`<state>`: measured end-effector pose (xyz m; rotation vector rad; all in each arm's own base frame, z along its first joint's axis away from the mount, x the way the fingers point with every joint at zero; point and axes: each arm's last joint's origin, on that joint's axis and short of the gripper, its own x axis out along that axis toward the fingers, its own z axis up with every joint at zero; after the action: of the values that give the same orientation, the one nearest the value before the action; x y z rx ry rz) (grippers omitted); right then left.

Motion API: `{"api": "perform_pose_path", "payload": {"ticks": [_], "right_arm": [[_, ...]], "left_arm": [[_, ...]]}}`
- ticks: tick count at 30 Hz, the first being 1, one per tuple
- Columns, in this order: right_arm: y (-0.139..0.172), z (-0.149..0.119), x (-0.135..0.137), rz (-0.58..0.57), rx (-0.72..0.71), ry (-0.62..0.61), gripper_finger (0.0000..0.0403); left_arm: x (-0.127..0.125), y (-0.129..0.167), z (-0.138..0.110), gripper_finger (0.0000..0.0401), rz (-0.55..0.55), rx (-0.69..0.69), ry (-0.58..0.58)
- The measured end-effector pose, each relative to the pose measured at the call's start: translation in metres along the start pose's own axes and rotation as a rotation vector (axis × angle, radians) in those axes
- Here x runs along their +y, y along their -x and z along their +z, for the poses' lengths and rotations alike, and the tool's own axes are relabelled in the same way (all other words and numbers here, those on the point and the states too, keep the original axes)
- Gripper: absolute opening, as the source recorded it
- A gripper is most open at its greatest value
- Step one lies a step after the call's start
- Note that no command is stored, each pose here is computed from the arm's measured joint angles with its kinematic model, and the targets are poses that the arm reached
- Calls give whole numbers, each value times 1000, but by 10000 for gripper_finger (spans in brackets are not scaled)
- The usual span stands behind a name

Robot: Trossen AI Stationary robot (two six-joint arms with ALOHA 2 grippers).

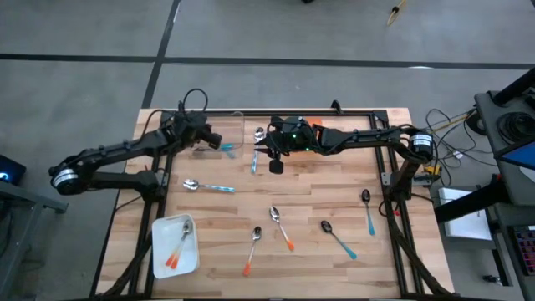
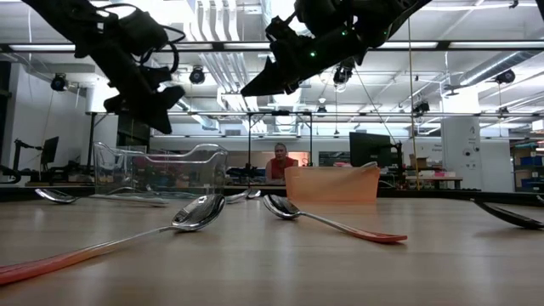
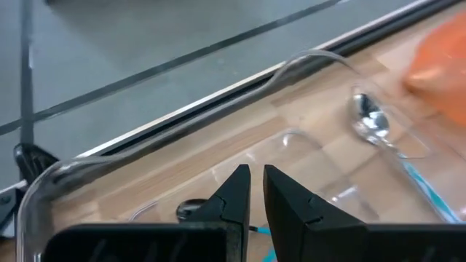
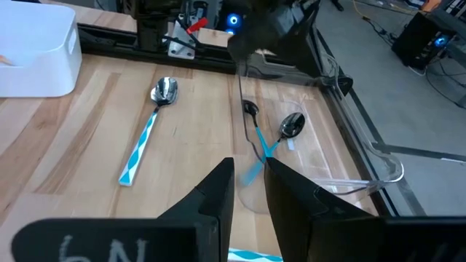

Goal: Sort silverware by color (type)
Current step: Put the blue spoon into the transparent bin

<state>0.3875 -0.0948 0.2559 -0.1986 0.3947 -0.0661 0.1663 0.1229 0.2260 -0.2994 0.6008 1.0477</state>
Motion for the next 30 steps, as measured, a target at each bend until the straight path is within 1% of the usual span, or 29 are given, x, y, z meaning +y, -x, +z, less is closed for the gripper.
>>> {"api": "perform_pose_path", "payload": {"ticks": [2,11,14,17,19,21,27,28,30], "right_arm": [[0,0,0,1,4,-1,68],[0,-3,1,9,33,-7,68],[0,-4,1,11,41,-9,68],[0,-5,2,15,55,-11,68],[0,-5,2,15,56,-11,68],[0,-5,2,15,55,-10,68],[0,-5,2,15,56,-14,68],[0,-5,2,15,56,-14,68],[0,-6,2,15,56,-14,68]], "left_arm": [[-1,3,6,23,-14,9,-20],[-4,11,28,23,-7,48,-165],[-6,9,33,23,-7,111,-245],[-10,5,38,23,-35,200,-321],[-14,-1,40,23,-57,259,-386],[-18,-8,39,23,-80,320,-478],[-27,-32,27,23,-170,484,-803],[-28,-35,25,23,-177,500,-833],[-29,-41,24,23,-182,515,-858]]}}
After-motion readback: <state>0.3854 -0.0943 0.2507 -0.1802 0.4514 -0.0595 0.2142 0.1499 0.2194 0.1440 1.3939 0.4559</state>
